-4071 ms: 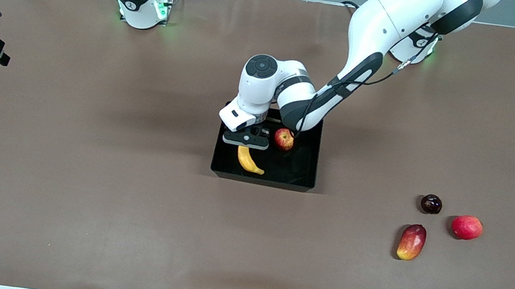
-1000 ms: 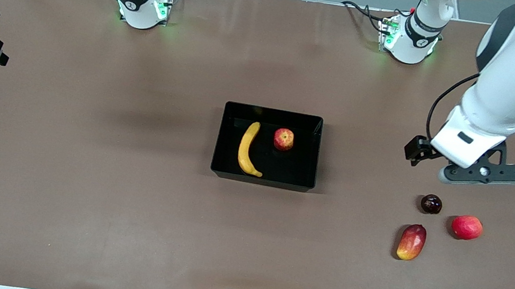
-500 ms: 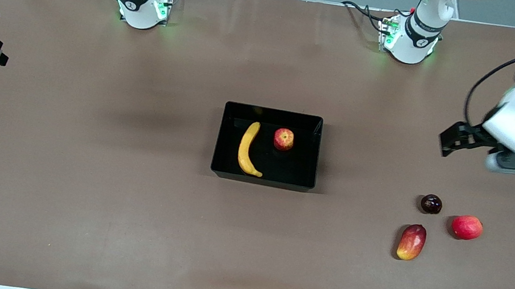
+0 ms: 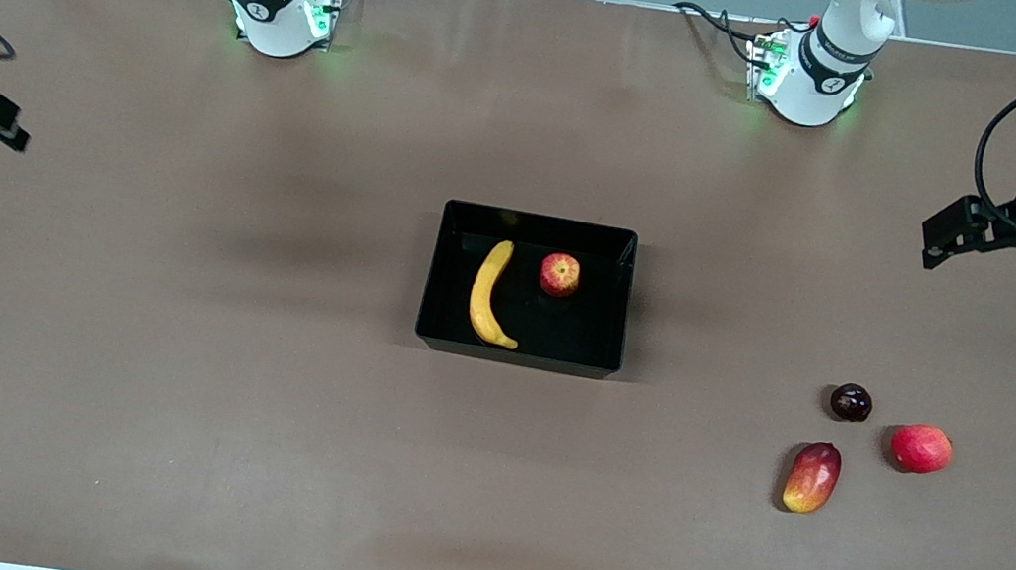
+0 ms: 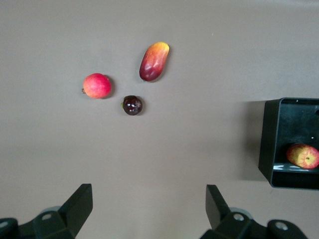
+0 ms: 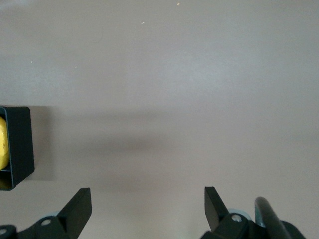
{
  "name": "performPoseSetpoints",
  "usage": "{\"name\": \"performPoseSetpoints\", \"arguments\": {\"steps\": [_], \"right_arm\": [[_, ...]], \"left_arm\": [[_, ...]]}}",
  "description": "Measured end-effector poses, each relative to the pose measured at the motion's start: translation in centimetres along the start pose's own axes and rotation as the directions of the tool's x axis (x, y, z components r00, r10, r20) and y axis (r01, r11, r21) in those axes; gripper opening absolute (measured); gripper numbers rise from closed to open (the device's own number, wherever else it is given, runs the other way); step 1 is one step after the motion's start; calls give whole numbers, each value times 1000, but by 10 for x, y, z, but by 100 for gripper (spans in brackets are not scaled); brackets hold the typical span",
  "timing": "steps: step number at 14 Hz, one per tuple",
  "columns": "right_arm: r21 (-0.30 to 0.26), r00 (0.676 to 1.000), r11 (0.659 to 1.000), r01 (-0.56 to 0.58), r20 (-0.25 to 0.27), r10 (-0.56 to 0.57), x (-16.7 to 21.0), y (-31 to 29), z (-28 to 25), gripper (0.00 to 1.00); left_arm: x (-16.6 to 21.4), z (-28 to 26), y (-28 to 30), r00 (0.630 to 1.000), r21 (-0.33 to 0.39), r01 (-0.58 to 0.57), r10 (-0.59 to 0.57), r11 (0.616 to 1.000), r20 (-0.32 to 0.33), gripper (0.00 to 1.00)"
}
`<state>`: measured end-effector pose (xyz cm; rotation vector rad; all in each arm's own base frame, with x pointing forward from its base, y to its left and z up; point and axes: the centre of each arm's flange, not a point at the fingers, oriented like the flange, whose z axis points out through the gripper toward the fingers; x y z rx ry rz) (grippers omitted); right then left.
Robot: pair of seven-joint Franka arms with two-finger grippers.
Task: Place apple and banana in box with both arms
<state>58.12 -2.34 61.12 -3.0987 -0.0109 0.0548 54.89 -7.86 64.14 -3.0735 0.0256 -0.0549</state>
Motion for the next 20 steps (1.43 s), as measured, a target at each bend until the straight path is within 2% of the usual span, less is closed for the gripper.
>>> {"name": "performPoseSetpoints", "arguments": {"steps": [3,8,13,15,20], "right_arm": [[-1,999,999,45,27,-45,11,-26,19,100],[-3,999,999,39,26,-39,11,-23,19,100],[-8,999,999,37,-15,-37,11,-22,0,100],[-9,1000,1000,18,-18,-18,10,-20,-3,100],[-6,993,993,-121,-19,120,9,-20,-5,100]], "left_arm": [[-23,-9,-2,1000,-3,-4,4,1000,-5,100],[-44,-15,-3,1000,-33,-28,28,999,-8,100],[-39,-7,-21,1000,-39,-19,19,999,6,100],[-38,-5,-22,1000,-40,-17,18,999,10,100],[-32,-4,-29,1000,-41,-6,6,999,6,100]]}}
